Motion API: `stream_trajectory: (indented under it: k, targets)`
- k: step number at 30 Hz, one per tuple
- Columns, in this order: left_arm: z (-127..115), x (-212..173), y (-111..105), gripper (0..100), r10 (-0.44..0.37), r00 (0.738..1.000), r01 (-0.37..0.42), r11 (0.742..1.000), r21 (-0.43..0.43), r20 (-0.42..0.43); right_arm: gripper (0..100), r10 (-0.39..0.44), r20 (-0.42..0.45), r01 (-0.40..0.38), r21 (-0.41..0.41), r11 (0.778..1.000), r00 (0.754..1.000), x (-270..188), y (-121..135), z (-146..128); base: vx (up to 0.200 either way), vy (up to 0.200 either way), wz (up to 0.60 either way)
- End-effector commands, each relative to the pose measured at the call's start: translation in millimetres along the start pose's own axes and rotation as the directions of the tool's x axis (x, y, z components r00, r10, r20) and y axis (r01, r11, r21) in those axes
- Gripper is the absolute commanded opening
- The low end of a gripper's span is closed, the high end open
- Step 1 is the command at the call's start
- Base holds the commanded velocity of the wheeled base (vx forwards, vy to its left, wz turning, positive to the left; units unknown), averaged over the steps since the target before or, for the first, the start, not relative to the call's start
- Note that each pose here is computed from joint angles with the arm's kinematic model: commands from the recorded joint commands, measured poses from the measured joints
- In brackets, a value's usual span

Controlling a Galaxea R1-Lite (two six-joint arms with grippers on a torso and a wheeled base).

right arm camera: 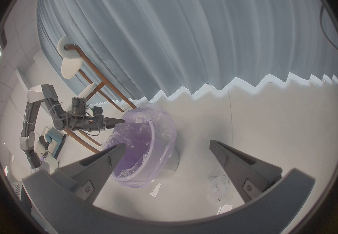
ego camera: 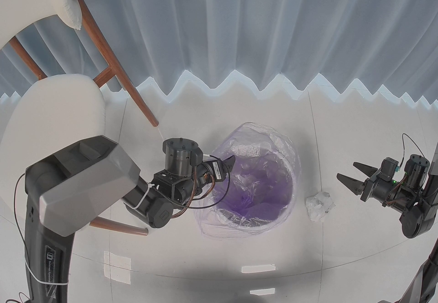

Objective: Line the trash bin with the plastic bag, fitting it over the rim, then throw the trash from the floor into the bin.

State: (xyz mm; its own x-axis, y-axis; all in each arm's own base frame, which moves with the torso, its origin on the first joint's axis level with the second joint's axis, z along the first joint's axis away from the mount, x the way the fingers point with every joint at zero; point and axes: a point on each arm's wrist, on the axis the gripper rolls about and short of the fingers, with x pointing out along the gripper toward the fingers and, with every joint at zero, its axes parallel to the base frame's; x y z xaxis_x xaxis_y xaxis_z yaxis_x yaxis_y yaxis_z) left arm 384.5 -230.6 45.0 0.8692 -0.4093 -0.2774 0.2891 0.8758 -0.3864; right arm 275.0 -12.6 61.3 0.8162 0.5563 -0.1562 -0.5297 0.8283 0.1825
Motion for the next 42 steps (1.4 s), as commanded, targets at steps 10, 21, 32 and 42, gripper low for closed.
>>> stream_trajectory:
  k: [10,21,32,42]
  targets:
    - [47,-118,-41,100,-0.109,0.994,0.108,0.994,0.018,0.033,100,-0.235,-0.002,0.234,0.072,0.969,0.972,18,-50,-10,0.0,0.0,0.0]
    - [105,-231,-9,100,-0.052,0.965,0.054,0.999,-0.003,0.259,100,-0.259,-0.053,0.264,0.109,0.958,0.964,-12,-31,6,0.0,0.0,0.0]
    - [86,-275,36,100,0.093,0.943,-0.08,0.995,-0.055,0.321,100,-0.162,-0.189,0.192,0.157,0.969,0.969,-58,41,-24,0.0,0.0,0.0]
    - [67,-306,48,100,0.14,0.934,-0.109,0.988,-0.113,0.328,100,-0.059,-0.239,0.12,0.251,0.96,0.969,18,69,-34,0.0,0.0,0.0]
